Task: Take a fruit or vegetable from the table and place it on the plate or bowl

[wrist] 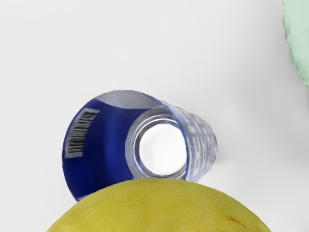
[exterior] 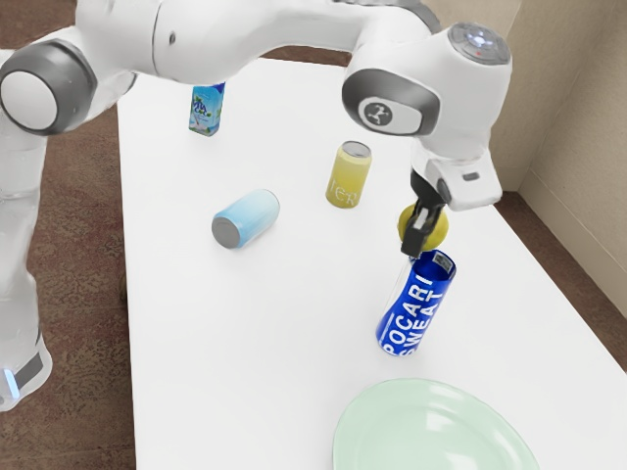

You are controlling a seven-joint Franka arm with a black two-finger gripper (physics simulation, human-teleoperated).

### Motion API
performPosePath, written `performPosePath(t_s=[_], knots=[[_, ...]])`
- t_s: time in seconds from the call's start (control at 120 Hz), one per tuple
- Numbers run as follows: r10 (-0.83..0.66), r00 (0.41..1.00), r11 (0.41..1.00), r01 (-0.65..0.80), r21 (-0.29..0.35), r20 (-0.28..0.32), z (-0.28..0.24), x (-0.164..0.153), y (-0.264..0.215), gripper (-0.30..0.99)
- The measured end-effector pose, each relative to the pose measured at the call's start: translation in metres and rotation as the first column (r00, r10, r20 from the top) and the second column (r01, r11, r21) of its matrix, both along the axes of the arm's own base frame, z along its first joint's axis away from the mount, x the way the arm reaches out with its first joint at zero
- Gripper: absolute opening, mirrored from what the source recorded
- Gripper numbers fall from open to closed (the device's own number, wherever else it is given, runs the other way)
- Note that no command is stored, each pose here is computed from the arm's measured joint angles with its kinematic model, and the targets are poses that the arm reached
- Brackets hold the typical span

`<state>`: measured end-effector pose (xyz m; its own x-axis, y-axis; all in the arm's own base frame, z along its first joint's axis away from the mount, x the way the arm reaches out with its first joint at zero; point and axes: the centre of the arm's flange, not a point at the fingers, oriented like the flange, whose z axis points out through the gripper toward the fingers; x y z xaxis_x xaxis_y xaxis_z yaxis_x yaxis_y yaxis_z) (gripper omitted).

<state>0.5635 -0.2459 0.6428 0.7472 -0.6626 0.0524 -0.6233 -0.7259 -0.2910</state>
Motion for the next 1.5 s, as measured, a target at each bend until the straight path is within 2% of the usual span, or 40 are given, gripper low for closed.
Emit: performPosePath(t_s=[0.067,0.15,0.225,0.4,0.467,0.608,0.75,0.942,1.017,1.067,1.117,1.158,1.233,1.267,1.325,1.35,1.383,1.5], knots=[[-0.064,0.998,0.998,0.065,0.027,-0.025,-0.010,-0.007,-0.041,0.40],[-0.081,0.995,0.995,0.084,0.059,-0.060,-0.027,-0.007,-0.057,0.40],[-0.106,0.990,0.992,0.112,0.052,-0.096,-0.045,-0.001,-0.076,0.39],[-0.222,0.967,0.972,0.229,0.048,-0.125,-0.064,-0.031,-0.143,0.40],[-0.248,0.958,0.966,0.255,0.033,-0.146,-0.082,-0.030,-0.160,0.40],[-0.247,0.957,0.967,0.253,0.020,-0.153,-0.105,-0.020,-0.168,0.39],[-0.231,0.964,0.971,0.237,0.028,-0.132,-0.106,-0.016,-0.167,0.58],[-0.199,0.974,0.978,0.204,0.041,-0.108,-0.103,-0.011,-0.160,0.66],[-0.147,0.986,0.986,0.153,0.066,-0.083,-0.096,0.001,-0.139,0.68],[-0.041,0.997,0.995,0.046,0.087,-0.064,-0.089,0.026,-0.093,0.68],[0.126,0.991,0.988,-0.120,0.100,-0.054,-0.084,0.061,-0.013,0.69],[0.270,0.961,0.959,-0.263,0.107,-0.053,-0.083,0.083,0.065,0.67],[0.456,0.888,0.889,-0.451,0.083,-0.061,-0.085,0.099,0.188,0.59],[0.499,0.864,0.866,-0.496,0.063,-0.063,-0.085,0.101,0.224,0.57],[0.521,0.852,0.854,-0.521,0.019,-0.057,-0.078,0.102,0.248,0.65],[0.521,0.852,0.853,-0.522,0.000,-0.056,-0.075,0.102,0.252,0.76],[0.518,0.854,0.854,-0.519,-0.018,-0.051,-0.071,0.103,0.255,0.70],[0.514,0.856,0.854,-0.516,-0.059,-0.046,-0.065,0.104,0.270,0.69]])
